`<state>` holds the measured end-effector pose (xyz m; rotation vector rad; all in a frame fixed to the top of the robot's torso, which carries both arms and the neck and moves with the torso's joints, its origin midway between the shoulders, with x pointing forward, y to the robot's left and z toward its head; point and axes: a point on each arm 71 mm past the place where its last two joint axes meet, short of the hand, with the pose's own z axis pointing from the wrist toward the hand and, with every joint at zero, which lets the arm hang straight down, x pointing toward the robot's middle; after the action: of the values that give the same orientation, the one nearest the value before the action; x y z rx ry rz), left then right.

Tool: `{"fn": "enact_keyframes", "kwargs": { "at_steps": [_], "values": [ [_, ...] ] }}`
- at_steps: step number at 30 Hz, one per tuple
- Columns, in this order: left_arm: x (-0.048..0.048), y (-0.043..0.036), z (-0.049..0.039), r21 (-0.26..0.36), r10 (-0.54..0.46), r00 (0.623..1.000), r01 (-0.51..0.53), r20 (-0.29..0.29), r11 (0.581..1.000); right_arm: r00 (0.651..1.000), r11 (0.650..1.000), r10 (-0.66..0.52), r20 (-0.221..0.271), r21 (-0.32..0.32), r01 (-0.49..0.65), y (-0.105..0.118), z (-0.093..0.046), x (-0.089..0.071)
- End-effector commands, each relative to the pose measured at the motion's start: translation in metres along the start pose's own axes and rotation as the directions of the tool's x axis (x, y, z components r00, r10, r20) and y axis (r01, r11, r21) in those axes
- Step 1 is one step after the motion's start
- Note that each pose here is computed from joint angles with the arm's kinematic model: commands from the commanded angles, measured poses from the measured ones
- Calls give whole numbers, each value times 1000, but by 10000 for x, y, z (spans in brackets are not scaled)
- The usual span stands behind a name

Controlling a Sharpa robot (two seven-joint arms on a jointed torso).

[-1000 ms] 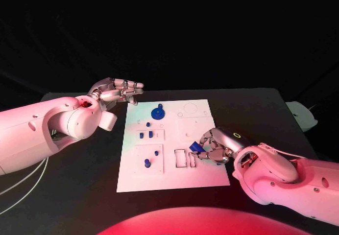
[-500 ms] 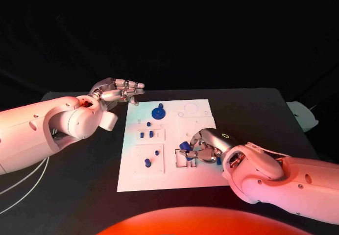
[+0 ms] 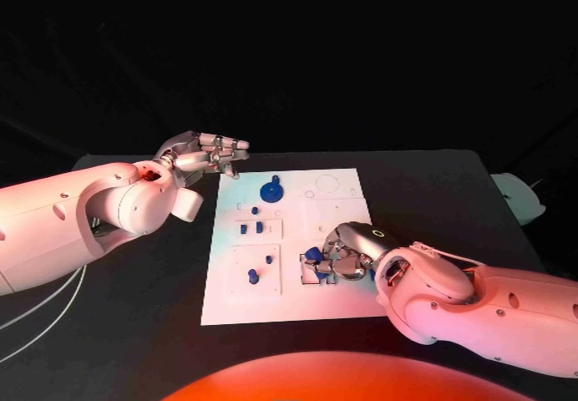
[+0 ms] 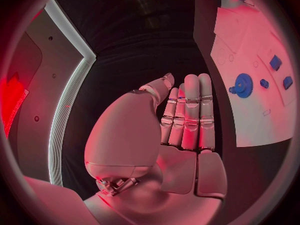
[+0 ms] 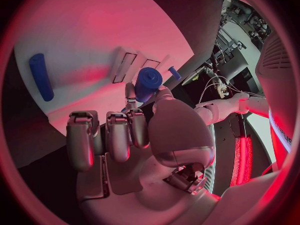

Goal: Assemble the parts on the task board

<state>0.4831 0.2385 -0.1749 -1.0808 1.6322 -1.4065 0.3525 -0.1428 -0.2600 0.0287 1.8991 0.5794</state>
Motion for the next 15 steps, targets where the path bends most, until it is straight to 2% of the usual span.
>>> {"fn": "enact_keyframes", "kwargs": {
  "at_steps": [1,8,15],
  "values": [
    [24,-11,0,8,-7,1000,7,-17,1000,999,1000,-23,-34,8,23,-2,11,32],
    [18,-11,-4,8,-7,1000,7,-15,1000,998,999,-34,-53,7,35,14,32,69],
    [19,-10,-6,6,-7,1000,7,-17,1000,998,999,-34,-51,6,35,21,45,76]
  ]
}}
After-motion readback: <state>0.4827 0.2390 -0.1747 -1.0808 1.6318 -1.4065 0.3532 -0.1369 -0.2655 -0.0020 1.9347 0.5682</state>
